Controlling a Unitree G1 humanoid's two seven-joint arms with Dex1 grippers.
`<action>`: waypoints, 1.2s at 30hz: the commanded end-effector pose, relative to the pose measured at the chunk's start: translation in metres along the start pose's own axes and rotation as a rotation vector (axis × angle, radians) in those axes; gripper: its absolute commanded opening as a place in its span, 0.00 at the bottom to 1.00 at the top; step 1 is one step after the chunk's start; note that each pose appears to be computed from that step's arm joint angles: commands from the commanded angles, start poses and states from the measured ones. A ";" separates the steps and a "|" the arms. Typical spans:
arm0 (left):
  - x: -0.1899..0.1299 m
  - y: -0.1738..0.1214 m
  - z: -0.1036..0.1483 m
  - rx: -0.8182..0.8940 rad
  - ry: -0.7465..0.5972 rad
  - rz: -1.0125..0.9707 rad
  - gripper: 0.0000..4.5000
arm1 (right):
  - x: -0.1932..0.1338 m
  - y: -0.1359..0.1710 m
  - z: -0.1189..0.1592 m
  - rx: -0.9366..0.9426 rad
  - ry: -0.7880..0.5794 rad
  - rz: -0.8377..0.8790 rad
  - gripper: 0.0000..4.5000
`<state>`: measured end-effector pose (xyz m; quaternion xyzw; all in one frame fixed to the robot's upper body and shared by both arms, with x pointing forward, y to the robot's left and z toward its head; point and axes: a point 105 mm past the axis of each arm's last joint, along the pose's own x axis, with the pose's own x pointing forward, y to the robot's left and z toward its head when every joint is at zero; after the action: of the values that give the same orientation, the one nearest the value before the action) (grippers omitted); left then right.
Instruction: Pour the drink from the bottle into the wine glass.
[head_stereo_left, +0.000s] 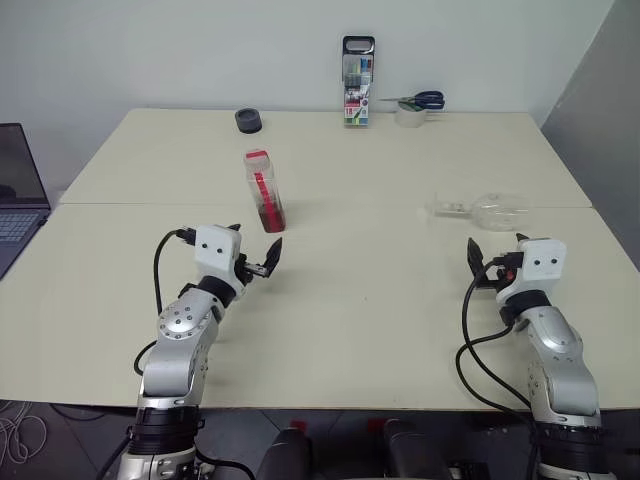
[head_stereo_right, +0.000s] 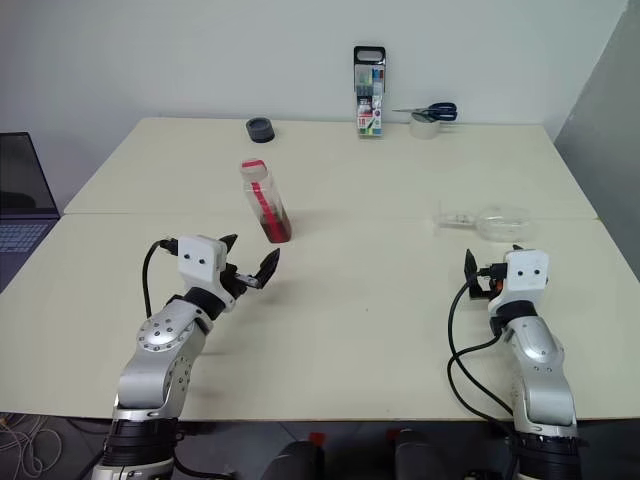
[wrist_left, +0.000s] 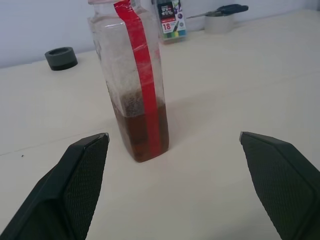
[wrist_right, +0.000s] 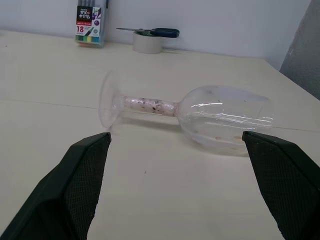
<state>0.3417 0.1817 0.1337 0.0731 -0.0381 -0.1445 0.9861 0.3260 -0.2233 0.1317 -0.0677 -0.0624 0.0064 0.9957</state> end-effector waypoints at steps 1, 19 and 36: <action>0.003 0.000 0.022 0.022 -0.077 0.017 0.99 | -0.004 0.020 0.034 0.008 -0.111 0.171 1.00; 0.044 0.009 0.029 -0.029 -0.076 0.260 0.99 | -0.046 0.111 0.085 0.020 -0.007 1.002 1.00; 0.070 0.010 0.052 -0.021 -0.142 0.281 0.99 | -0.035 0.110 0.103 0.053 -0.062 1.000 1.00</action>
<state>0.4051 0.1622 0.1704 0.0406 -0.0805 -0.0200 0.9957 0.2779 -0.0991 0.2018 -0.0629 -0.0299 0.4889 0.8695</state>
